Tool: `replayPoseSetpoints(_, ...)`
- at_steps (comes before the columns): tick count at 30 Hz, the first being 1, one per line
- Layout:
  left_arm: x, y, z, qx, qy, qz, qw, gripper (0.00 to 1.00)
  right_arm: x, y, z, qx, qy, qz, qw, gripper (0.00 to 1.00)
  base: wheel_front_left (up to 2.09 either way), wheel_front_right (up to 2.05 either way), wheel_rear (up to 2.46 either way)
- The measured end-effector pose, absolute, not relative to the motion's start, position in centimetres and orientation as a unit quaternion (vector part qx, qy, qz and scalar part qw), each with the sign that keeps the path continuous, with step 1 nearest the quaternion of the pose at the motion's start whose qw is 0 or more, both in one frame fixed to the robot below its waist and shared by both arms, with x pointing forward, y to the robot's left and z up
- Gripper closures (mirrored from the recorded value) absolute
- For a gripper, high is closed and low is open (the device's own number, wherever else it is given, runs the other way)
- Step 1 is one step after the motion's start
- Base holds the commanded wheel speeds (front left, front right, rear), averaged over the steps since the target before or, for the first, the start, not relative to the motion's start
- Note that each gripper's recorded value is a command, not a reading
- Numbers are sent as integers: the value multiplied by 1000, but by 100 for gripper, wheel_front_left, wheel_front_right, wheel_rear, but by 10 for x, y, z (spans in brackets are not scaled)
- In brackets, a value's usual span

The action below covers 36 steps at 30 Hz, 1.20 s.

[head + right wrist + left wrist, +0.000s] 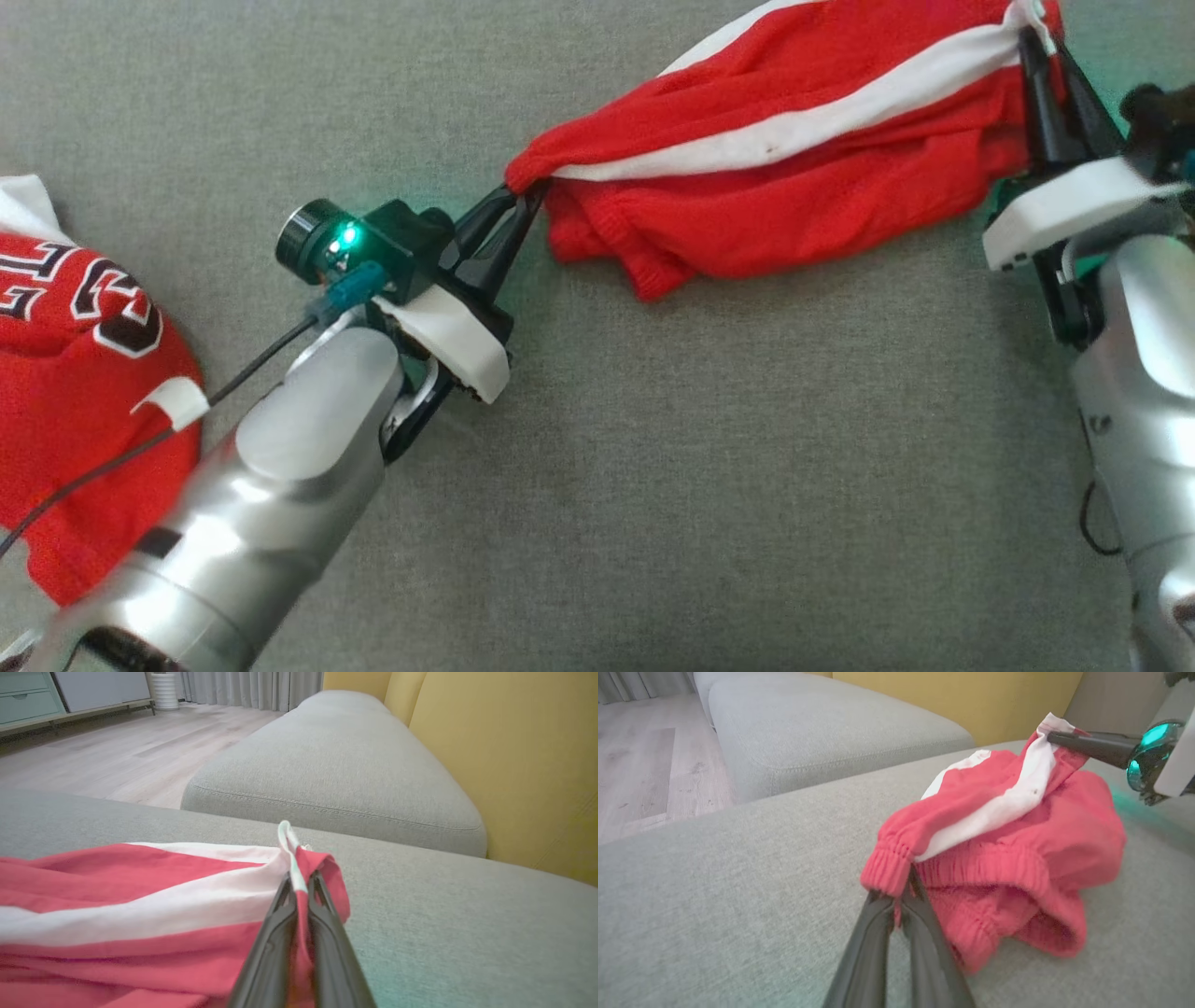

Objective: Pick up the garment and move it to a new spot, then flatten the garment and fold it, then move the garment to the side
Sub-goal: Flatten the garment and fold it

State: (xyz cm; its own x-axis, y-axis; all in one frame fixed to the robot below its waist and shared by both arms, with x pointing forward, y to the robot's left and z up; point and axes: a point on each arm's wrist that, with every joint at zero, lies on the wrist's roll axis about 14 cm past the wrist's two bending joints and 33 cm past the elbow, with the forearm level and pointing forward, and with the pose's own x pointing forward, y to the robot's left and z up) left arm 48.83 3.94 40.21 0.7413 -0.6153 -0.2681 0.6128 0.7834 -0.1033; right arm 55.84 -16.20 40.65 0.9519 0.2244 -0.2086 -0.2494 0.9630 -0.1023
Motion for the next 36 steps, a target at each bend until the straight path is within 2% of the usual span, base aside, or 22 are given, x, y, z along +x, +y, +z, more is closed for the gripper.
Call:
replayPoseSetpoints(1,489,41,396,0,151,-327,933,100,561,-161,402,-64,104,121,985,85,0,0,0)
replayPoseSetpoints(2,490,43,391,3,156,-325,933,100,563,-160,399,-63,107,121,985,75,0,0,0)
replayPoseSetpoints(3,490,45,387,4,161,-322,933,100,565,-159,399,-62,108,122,985,56,0,0,0)
replayPoseSetpoints(4,489,45,383,6,167,-321,932,74,567,-157,400,-60,107,122,985,0,0,0,0)
replayPoseSetpoints(5,489,44,381,5,169,-320,932,74,568,-156,401,-58,105,122,985,0,0,0,0)
replayPoseSetpoints(6,488,43,380,5,170,-320,932,64,568,-156,403,-57,103,120,986,0,0,0,0)
replayPoseSetpoints(7,487,42,379,6,172,-321,931,44,569,-158,406,-57,99,116,987,0,0,0,0)
replayPoseSetpoints(8,486,42,379,6,171,-321,931,5,569,-161,410,-57,93,111,988,0,0,0,0)
replayPoseSetpoints(9,485,42,379,6,172,-321,931,0,570,-164,415,-58,88,106,989,0,0,0,0)
replayPoseSetpoints(12,476,42,386,9,168,-322,932,0,558,-173,421,-40,86,82,992,0,0,0,0)
replayPoseSetpoints(16,469,40,415,-5,123,-302,945,0,522,-182,402,-7,117,55,992,0,0,0,0)
replayPoseSetpoints(22,443,64,458,-26,51,-213,975,0,488,-186,393,39,139,32,989,0,0,0,0)
replayPoseSetpoints(30,390,115,486,-73,4,-59,996,0,508,-181,399,64,133,30,989,0,0,0,0)
replayPoseSetpoints(36,374,122,497,-21,-19,-40,999,0,552,-187,409,47,128,18,991,0,0,0,0)
